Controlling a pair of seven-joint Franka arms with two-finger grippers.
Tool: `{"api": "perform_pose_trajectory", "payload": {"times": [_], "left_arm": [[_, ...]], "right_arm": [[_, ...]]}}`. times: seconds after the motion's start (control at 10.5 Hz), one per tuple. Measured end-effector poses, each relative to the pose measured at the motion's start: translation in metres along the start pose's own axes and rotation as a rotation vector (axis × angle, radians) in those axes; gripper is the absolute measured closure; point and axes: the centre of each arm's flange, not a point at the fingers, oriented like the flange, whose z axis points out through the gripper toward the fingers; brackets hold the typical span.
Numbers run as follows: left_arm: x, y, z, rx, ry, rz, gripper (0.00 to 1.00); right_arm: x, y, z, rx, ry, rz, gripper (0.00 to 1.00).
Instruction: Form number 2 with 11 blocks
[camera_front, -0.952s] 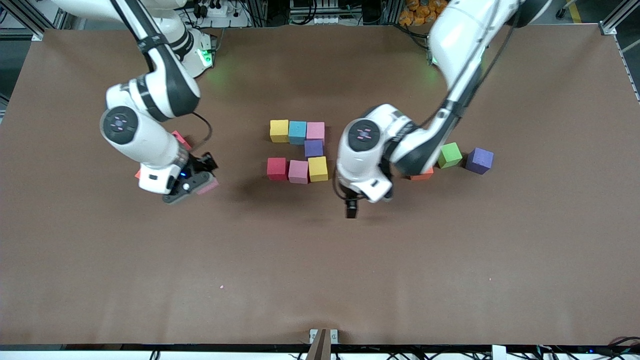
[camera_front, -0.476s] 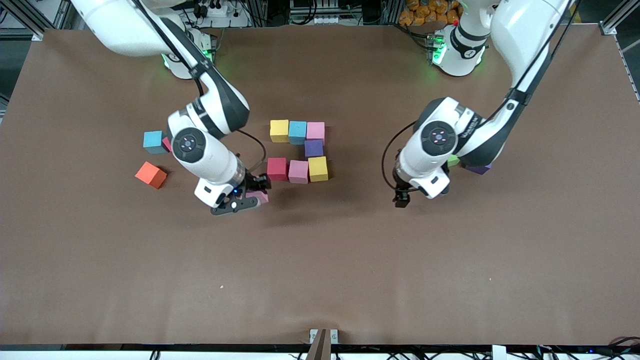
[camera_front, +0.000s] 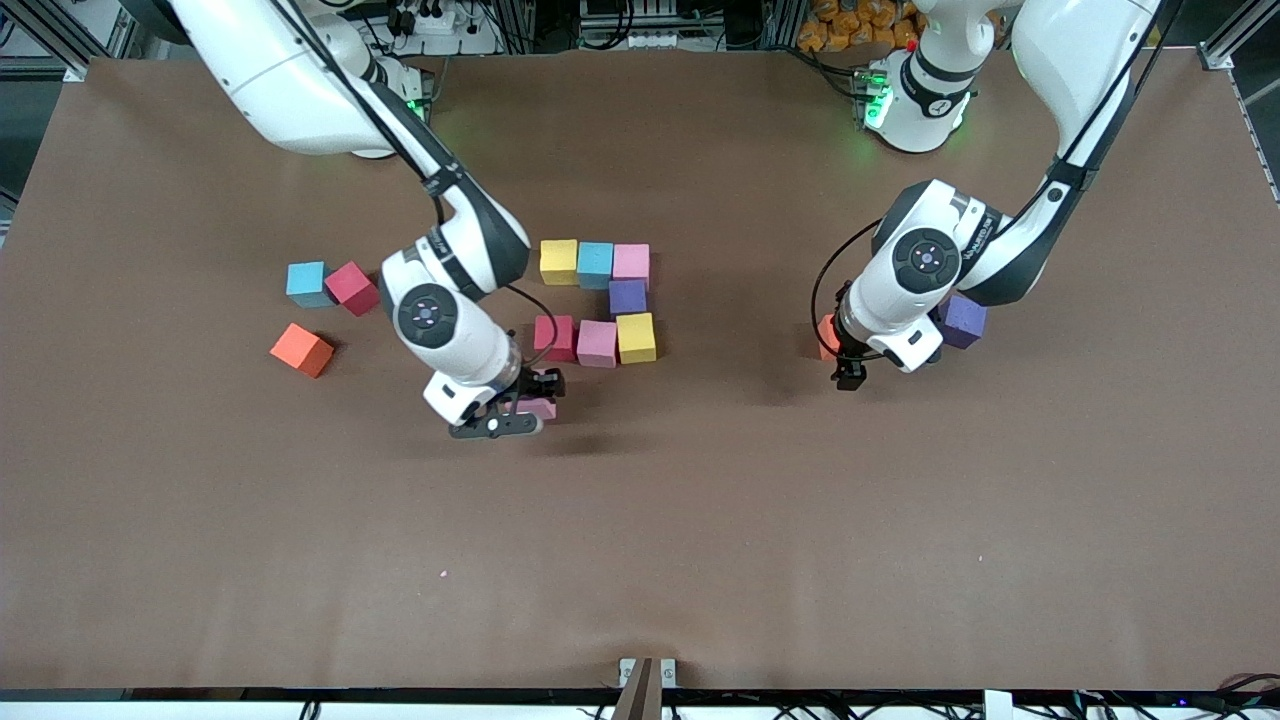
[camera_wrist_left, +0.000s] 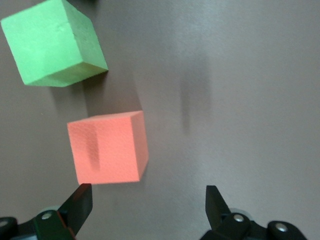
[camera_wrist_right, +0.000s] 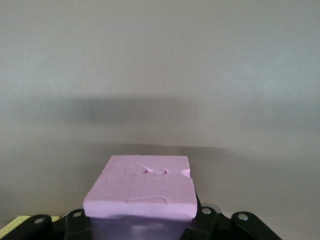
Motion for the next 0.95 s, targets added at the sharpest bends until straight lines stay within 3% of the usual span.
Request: {"api": "perform_pose_trajectory", "payload": {"times": [0.19,0.48,0.95], "left_arm": [[0.013,0.005,-0.005,-0.018,-0.003,0.023,0.00],[0.037,0.019,-0.021,-0.052,0.000,0.180,0.00],[0.106,0.059,-0.055,-0.130,0.020,0.560,0.00]], "right_arm": [[-0.011,-0.015,0.017,-0.021,-0.013,0.012,0.37],[-0.009,-0.011,0.020,-0.031,-0.017,0.019,0.37],[-0.017,-0.011,0.046,-0.045,-0.052,0.015,0.37]]}}
